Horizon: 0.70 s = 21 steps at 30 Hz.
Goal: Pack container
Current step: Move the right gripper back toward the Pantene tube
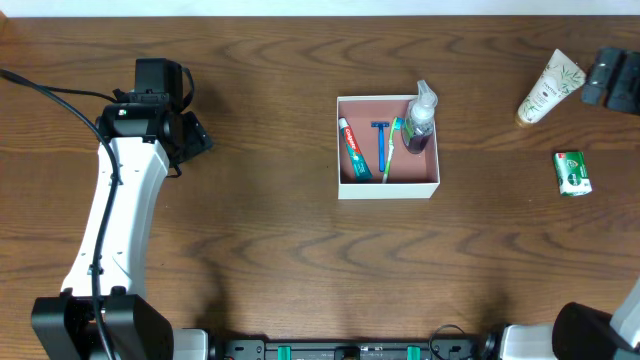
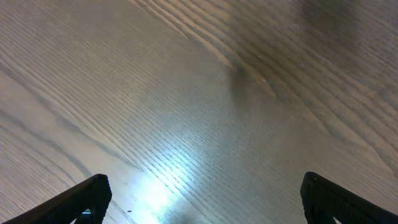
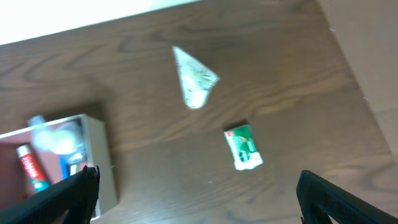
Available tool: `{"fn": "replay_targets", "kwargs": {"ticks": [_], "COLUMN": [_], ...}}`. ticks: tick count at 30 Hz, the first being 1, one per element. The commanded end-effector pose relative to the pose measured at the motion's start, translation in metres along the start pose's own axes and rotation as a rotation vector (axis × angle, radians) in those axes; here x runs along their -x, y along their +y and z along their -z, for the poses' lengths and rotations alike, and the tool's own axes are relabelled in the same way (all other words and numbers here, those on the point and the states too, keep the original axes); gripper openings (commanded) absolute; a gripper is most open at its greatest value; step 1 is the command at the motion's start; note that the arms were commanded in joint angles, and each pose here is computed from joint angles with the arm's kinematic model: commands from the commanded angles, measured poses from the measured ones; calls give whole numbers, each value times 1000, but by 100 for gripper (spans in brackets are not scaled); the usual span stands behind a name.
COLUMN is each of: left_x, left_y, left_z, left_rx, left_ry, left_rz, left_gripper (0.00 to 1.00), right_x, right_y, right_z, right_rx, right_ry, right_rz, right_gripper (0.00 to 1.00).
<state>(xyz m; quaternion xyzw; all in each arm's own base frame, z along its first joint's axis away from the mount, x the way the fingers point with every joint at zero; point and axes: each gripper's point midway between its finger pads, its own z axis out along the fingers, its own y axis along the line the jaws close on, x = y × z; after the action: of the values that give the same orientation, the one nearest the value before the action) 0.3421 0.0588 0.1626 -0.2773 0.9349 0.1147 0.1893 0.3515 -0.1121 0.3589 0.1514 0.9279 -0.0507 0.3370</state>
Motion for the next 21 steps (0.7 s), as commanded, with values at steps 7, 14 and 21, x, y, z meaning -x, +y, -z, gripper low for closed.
{"fn": "replay_targets", "kwargs": {"ticks": [7, 14, 21], "left_x": [-2, -2, -2], "left_y": [4, 4, 4], "left_z": [-3, -3, -3], "left_rx": [19, 19, 19], "left_ry": [6, 6, 6], "left_rz": [2, 1, 1], "left_gripper": [98, 98, 98], "right_x": [-2, 20, 27], "right_y": [-5, -6, 20], "right_z": [-64, -104, -136], "right_rx": [6, 10, 247], "right_ry": [104, 57, 12], "right_rz": [26, 107, 353], "right_gripper": [99, 99, 99]}}
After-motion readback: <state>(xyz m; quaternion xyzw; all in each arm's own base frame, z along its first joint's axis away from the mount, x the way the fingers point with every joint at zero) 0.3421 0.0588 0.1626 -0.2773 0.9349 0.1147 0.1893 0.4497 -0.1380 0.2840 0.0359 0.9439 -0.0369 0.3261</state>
